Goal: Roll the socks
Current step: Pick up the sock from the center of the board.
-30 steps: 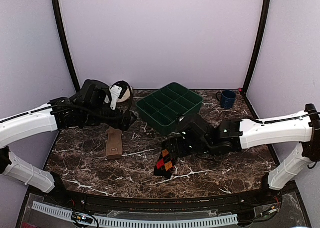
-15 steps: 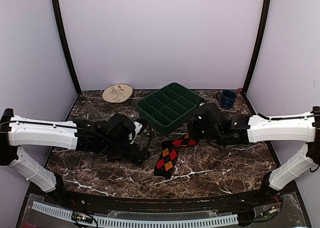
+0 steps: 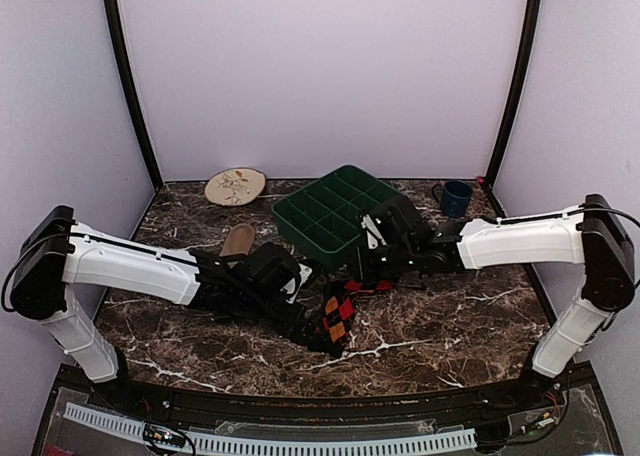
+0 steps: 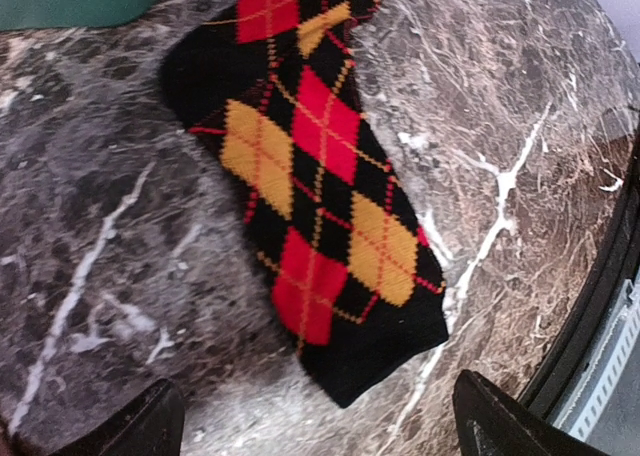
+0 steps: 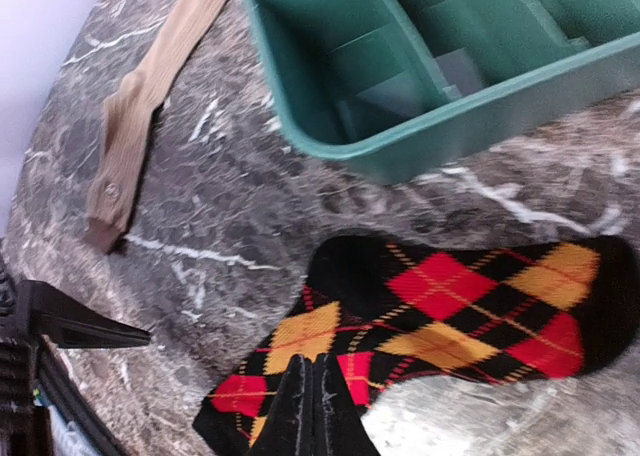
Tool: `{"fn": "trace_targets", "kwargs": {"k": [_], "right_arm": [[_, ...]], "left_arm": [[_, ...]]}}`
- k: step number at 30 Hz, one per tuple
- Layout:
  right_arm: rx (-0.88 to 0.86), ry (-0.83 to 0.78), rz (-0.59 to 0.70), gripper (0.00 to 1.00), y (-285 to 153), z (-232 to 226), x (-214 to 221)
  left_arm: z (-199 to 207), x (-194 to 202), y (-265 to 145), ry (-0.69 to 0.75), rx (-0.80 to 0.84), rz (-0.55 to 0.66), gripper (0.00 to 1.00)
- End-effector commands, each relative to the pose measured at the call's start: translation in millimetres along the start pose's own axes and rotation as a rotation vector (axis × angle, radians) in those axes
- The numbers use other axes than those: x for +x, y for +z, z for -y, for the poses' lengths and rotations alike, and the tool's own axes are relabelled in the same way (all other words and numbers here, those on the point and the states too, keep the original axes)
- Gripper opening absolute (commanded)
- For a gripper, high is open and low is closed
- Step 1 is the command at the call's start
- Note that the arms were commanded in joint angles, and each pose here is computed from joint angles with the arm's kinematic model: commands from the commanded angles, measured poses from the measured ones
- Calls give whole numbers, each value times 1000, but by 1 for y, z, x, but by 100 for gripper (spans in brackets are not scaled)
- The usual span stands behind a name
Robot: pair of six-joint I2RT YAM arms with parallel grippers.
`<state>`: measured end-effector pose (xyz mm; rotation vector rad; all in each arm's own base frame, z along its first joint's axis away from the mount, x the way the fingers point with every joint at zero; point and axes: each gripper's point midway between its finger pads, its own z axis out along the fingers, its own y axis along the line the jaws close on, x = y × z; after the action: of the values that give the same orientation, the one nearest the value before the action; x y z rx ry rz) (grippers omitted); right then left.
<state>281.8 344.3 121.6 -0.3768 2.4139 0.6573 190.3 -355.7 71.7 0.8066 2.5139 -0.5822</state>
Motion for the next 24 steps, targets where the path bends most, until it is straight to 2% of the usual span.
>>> {"fn": "trace_targets", "kwargs": {"k": [1,5,10,17,24], "right_arm": [[-240,30,-65,0,12,-31,10],[-360,87,-86,0,19,-40,20],[-420,127,-121,0,28,-40,34],[-415,110,-148,0,35,-37,44],[-411,100,-166,0,36,-33,51]], "left_arm": [[24,-10,4,0,95,21,96],[33,-13,5,12,113,35,96],[34,1,19,21,72,-18,95],[22,24,37,-22,-3,-99,95],[17,30,39,-84,-42,-123,94]]}}
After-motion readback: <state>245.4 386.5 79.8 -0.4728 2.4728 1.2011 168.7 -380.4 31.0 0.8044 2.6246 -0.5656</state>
